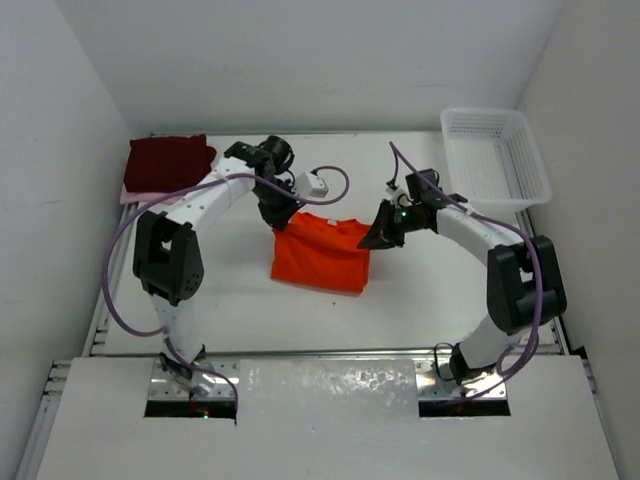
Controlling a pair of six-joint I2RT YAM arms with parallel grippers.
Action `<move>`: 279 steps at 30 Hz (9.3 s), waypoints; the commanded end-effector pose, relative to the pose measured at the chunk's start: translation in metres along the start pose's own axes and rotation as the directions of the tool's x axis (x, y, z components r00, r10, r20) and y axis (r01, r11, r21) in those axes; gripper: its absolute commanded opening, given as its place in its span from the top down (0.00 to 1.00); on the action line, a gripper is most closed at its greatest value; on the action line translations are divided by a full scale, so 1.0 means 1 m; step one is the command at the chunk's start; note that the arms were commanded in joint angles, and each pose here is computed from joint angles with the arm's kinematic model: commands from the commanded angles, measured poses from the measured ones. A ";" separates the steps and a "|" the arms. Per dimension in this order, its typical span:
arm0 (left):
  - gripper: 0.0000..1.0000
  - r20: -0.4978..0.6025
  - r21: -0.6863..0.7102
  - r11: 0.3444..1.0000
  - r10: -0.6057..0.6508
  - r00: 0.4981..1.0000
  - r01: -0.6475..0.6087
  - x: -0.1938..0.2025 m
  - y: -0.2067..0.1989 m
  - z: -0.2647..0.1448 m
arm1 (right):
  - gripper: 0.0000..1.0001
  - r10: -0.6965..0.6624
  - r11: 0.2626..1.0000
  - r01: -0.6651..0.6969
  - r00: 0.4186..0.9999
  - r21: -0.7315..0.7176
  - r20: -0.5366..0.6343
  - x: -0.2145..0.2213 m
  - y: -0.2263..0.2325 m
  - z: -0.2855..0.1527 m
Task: Fold and stack the t-shirts
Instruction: Fold the long partially folded tshirt into a neat square, then put the neatly folded tshirt into the corner of the board with the left arm
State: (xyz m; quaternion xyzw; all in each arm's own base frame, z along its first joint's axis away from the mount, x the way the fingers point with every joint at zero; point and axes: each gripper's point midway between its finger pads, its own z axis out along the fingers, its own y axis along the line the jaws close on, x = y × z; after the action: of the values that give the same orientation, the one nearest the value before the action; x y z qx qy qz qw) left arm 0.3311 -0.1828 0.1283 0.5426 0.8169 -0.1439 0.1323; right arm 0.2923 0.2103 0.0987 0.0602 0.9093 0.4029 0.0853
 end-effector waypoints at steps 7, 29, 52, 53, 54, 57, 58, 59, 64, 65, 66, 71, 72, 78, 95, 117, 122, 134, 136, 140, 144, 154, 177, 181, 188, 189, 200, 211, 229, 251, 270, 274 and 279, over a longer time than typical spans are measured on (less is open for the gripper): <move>1.00 0.134 -0.152 0.987 -0.026 0.991 0.046 -0.047 0.047 -0.012 | 1.00 0.029 0.998 -0.021 0.992 -0.061 0.125 -0.055 0.003 -0.002; 0.42 0.445 -0.490 0.798 -0.116 0.888 0.350 -0.131 0.205 0.028 | 0.67 -0.102 0.953 -0.058 0.865 0.299 0.492 -0.213 -0.086 -0.039; 0.82 0.410 0.090 0.928 -0.365 0.836 0.361 -0.096 0.120 0.090 | 1.00 -0.321 0.921 0.190 0.867 0.341 0.382 -0.158 -0.048 0.048; 0.82 0.397 0.059 0.914 -0.391 0.830 0.402 -0.089 0.133 0.100 | 1.00 -0.315 0.922 0.181 0.864 0.342 0.392 -0.164 -0.051 0.047; 0.82 0.415 0.038 0.899 -0.412 0.811 0.437 -0.086 0.148 0.101 | 1.00 -0.294 0.926 0.152 0.866 0.347 0.405 -0.170 -0.060 0.044; 0.78 0.436 -0.005 0.851 -0.470 0.767 0.525 -0.080 0.174 0.103 | 1.00 -0.285 0.920 0.136 0.875 0.367 0.391 -0.177 -0.078 0.044; 0.75 0.446 -0.014 0.831 -0.492 0.747 0.556 -0.077 0.182 0.101 | 1.00 -0.276 0.915 0.130 0.892 0.381 0.359 -0.172 -0.089 0.050; 0.73 0.450 -0.014 0.822 -0.503 0.738 0.569 -0.076 0.185 0.103 | 1.00 -0.280 0.914 0.133 0.890 0.384 0.359 -0.179 -0.090 0.047; 0.62 0.504 0.005 0.784 -0.539 0.675 0.621 -0.076 0.202 0.090 | 1.00 -0.310 0.892 0.164 0.900 0.420 0.307 -0.191 -0.103 0.048; 0.60 0.509 0.014 0.781 -0.543 0.668 0.624 -0.077 0.203 0.088 | 1.00 -0.308 0.891 0.161 0.900 0.424 0.307 -0.193 -0.103 0.047; 0.59 0.509 0.034 0.785 -0.546 0.665 0.618 -0.079 0.201 0.085 | 1.00 -0.325 0.886 0.176 0.896 0.429 0.302 -0.195 -0.101 0.046; 0.40 0.593 0.076 0.824 -0.490 0.639 0.562 -0.109 0.196 0.029 | 0.79 -0.366 0.868 0.211 0.883 0.450 0.293 -0.197 -0.073 0.032; 0.38 0.634 0.036 0.831 -0.448 0.630 0.555 -0.116 0.202 0.004 | 0.64 -0.376 0.866 0.225 0.881 0.446 0.286 -0.191 -0.065 0.031; 0.33 0.712 -0.182 0.706 -0.386 0.587 0.685 -0.077 0.265 -0.060 | 0.46 -0.272 0.944 0.186 0.907 0.274 0.322 -0.161 -0.029 0.056; 0.31 0.380 0.017 0.729 -0.638 0.670 0.684 -0.001 0.195 0.077 | 0.29 -0.169 0.959 0.108 0.959 0.262 0.226 -0.134 -0.044 0.109; 1.00 0.259 0.186 0.643 -0.761 0.595 0.742 0.073 0.112 0.096 | 1.00 -0.244 0.936 0.211 0.966 0.282 0.087 -0.098 -0.069 0.118; 0.61 0.278 0.137 0.616 -0.775 0.567 0.775 0.097 0.073 0.087 | 0.79 -0.288 0.925 0.268 0.957 0.268 0.039 -0.061 -0.071 0.094; 0.41 0.209 0.281 0.510 -0.859 0.467 0.813 0.106 0.044 0.120 | 0.48 -0.255 0.910 0.225 0.966 0.347 0.040 -0.055 -0.084 0.094; 0.40 0.183 0.329 0.481 -0.877 0.445 0.813 0.107 0.034 0.129 | 0.52 -0.249 0.915 0.219 0.968 0.340 0.044 -0.052 -0.084 0.101; 0.43 0.149 0.393 0.409 -0.912 0.382 0.824 0.107 0.022 0.144 | 0.64 -0.245 0.928 0.224 0.969 0.297 0.035 -0.044 -0.078 0.119; 0.52 0.178 0.410 0.420 -0.908 0.380 0.810 0.101 0.021 0.151 | 0.71 -0.192 0.954 0.170 0.979 0.248 0.066 -0.037 -0.075 0.128; 1.00 0.249 0.462 0.468 -0.884 0.396 0.754 0.084 0.039 0.137 | 0.77 -0.156 0.966 0.138 0.985 0.217 0.072 -0.031 -0.072 0.126; 1.00 0.300 -0.178 0.714 -0.616 0.728 0.677 0.113 0.179 -0.003 | 0.60 -0.355 0.892 0.282 0.921 0.354 0.160 -0.080 -0.056 0.038; 1.00 0.313 -0.295 0.708 -0.562 0.765 0.641 0.106 0.217 -0.034 | 0.60 -0.361 0.885 0.285 0.919 0.367 0.158 -0.080 -0.058 0.035; 1.00 0.329 -0.471 0.639 -0.513 0.793 0.609 0.101 0.270 -0.076 | 0.60 -0.361 0.875 0.284 0.922 0.393 0.138 -0.075 -0.065 0.033; 1.00 0.343 -0.491 0.625 -0.502 0.794 0.607 0.098 0.276 -0.085 | 0.60 -0.363 0.873 0.286 0.922 0.395 0.136 -0.075 -0.066 0.032; 1.00 0.381 -0.664 0.511 -0.397 0.835 0.546 0.092 0.312 -0.153 | 0.61 -0.365 0.856 0.286 0.924 0.431 0.111 -0.068 -0.075 0.027; 1.00 0.442 -0.739 0.399 -0.322 0.837 0.544 0.112 0.340 -0.210 | 0.61 -0.371 0.840 0.292 0.924 0.458 0.093 -0.062 -0.080 0.020; 1.00 0.480 -0.786 0.303 -0.250 0.841 0.539 0.159 0.372 -0.256 | 0.62 -0.357 0.832 0.292 0.933 0.472 0.054 -0.064 -0.086 0.025; 0.33 0.521 -0.826 -0.004 -0.387 0.761 0.564 0.298 0.444 -0.215 | 0.63 -0.350 0.838 0.295 0.936 0.460 0.038 -0.070 -0.080 0.029; 0.31 0.662 -0.659 0.090 -0.401 0.633 0.746 0.299 0.420 -0.211 | 0.62 -0.395 0.839 0.320 0.914 0.441 0.087 -0.071 -0.063 0.014; 0.39 0.724 -0.604 0.072 -0.366 0.585 0.794 0.295 0.434 -0.200 | 0.63 -0.385 0.839 0.319 0.921 0.441 0.067 -0.070 -0.062 0.014; 0.39 0.726 -0.607 0.022 -0.389 0.567 0.794 0.329 0.449 -0.175 | 0.63 -0.395 0.829 0.314 0.915 0.462 0.087 -0.080 -0.051 0.003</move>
State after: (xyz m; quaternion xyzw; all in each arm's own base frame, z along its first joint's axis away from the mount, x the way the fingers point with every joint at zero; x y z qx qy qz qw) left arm 0.6035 0.3074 0.1253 -0.0491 0.8725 0.1935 0.4459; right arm 0.3511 0.1602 0.0357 -0.0487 0.9694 0.1556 0.1835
